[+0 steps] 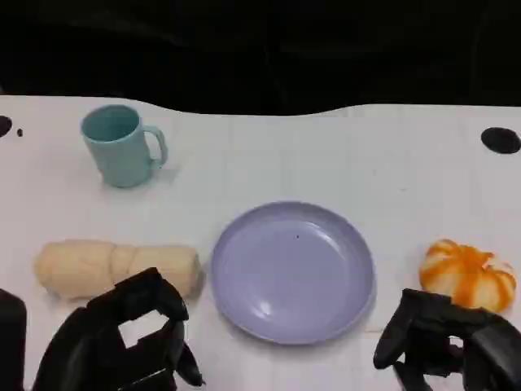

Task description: Grasp the towel on the left side of the plate with the left hand and place it into the plate.

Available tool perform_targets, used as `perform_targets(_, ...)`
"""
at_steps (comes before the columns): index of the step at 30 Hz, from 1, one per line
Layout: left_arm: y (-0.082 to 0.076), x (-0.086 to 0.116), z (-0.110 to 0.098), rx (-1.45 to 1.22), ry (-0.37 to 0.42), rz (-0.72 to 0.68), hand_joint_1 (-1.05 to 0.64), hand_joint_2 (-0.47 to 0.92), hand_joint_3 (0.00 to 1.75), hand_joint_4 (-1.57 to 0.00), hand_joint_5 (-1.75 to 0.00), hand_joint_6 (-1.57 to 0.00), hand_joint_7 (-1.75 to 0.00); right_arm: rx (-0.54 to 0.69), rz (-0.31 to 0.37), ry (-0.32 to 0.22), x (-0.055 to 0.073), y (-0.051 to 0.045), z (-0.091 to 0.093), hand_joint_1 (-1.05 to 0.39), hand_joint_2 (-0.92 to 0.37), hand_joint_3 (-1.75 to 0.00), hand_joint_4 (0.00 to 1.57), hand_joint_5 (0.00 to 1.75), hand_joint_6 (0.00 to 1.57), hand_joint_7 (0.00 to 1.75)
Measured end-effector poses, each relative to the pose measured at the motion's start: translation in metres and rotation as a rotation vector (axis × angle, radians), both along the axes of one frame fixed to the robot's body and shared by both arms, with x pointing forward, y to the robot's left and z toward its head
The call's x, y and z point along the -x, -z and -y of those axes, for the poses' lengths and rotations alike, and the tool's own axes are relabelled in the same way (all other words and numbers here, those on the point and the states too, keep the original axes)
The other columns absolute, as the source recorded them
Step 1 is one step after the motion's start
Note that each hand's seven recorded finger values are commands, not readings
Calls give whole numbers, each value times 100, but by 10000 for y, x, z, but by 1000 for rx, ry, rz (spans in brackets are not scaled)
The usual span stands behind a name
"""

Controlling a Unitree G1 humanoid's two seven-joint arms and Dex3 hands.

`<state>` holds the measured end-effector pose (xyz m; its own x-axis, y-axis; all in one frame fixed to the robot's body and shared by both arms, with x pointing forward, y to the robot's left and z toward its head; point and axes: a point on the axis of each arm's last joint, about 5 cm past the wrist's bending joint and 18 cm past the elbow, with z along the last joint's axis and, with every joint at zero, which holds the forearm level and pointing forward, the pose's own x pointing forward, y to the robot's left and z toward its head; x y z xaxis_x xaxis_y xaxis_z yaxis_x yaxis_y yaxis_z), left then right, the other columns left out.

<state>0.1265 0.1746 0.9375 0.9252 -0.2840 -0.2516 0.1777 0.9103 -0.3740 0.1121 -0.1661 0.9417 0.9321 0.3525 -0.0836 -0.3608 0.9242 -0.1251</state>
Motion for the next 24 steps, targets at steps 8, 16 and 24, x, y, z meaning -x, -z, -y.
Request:
perform_targets(8, -1, 0, -2, -2, 0, 1, -12, 62, 120, -76, -175, -63, -167, 0, -1, 0, 0, 0, 0, -2, -59, -112, 72, 175, 61, 148)
perform_targets(16, -1, 0, -2, -1, 0, 1, -12, 62, 119, -76, -175, -62, -165, -1, -1, 0, 0, 0, 0, -1, -59, -112, 72, 175, 61, 148)
perform_targets(24, -1, -1, -3, -2, 0, 2, -10, 63, 117, -75, -175, -66, -160, 1, -1, 1, 0, 0, -1, -3, -59, -111, 73, 175, 61, 148)
